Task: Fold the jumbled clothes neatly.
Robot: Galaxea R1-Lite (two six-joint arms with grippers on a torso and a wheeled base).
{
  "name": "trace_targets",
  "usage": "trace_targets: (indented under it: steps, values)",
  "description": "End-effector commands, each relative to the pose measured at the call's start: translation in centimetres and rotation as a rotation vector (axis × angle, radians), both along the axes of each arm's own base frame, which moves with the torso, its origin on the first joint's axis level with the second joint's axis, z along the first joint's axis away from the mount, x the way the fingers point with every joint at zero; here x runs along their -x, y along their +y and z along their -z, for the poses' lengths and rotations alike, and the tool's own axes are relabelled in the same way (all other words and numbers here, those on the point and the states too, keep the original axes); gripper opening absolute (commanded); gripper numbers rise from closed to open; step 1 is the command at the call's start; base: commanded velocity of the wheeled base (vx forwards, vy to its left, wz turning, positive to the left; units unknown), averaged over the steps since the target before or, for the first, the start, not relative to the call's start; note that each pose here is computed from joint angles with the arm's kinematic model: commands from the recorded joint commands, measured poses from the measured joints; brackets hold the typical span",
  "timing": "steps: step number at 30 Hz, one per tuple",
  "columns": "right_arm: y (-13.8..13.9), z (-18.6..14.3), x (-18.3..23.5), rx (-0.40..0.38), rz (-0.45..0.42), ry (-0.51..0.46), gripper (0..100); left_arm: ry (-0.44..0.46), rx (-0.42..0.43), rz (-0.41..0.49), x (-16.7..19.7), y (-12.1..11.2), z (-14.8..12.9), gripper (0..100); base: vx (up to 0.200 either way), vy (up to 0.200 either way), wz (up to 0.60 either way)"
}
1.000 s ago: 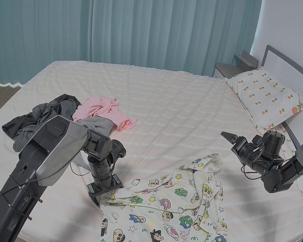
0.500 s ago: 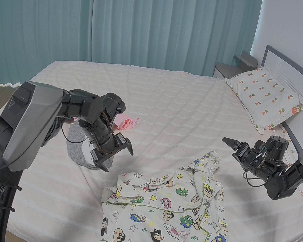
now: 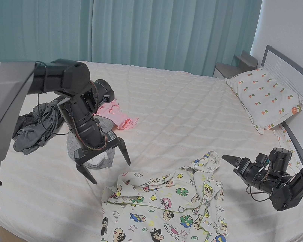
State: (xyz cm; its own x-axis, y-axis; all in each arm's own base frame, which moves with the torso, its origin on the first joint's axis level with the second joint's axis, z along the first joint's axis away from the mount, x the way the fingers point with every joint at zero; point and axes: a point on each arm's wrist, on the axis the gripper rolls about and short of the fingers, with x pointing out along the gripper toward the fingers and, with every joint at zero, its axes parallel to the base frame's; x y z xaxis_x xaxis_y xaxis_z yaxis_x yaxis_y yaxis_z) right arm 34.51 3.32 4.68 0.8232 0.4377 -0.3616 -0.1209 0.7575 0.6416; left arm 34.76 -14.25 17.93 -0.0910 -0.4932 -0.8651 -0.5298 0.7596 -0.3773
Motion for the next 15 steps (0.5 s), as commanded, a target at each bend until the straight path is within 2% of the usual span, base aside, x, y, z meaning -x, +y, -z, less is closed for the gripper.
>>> trace_targets:
  steps: [1,4,5,6,9,11,14,15]
  values:
    - [-0.7,3.0,1.3,0.054,-0.009,0.099,100,0.005,0.058,0.044,5.0,1.7,-5.8,100,0.0,0.0,0.0]
    - [-0.8,4.7,1.5,0.083,-0.022,0.138,100,0.077,0.062,0.073,6.9,2.4,-6.9,100,0.0,0.0,0.0]
    - [-0.8,4.8,1.6,0.086,-0.023,0.14,100,0.079,0.06,0.072,6.9,2.4,-6.9,100,0.0,0.0,0.0]
    - [-1.0,5.9,1.7,0.11,-0.035,0.162,100,0.081,0.06,0.029,7.0,2.6,-7.2,100,0.0,0.0,0.0]
    - [-1.1,7.1,1.7,0.128,-0.043,0.191,100,0.072,0.068,0.008,7.5,2.9,-7.9,100,0.0,0.0,0.0]
    - [-1.2,8.4,1.7,0.141,-0.051,0.219,100,0.043,0.078,0.01,8.2,3.2,-8.7,100,0.0,0.0,0.0]
    - [-1.2,9.3,1.9,0.147,-0.058,0.228,100,-0.077,0.121,0.043,11.5,3.9,-11.9,100,0.0,0.0,0.0]
    - [-1.2,9.3,1.9,0.147,-0.058,0.228,100,-0.077,0.121,0.043,11.5,3.9,-11.9,100,0.0,0.0,0.0]
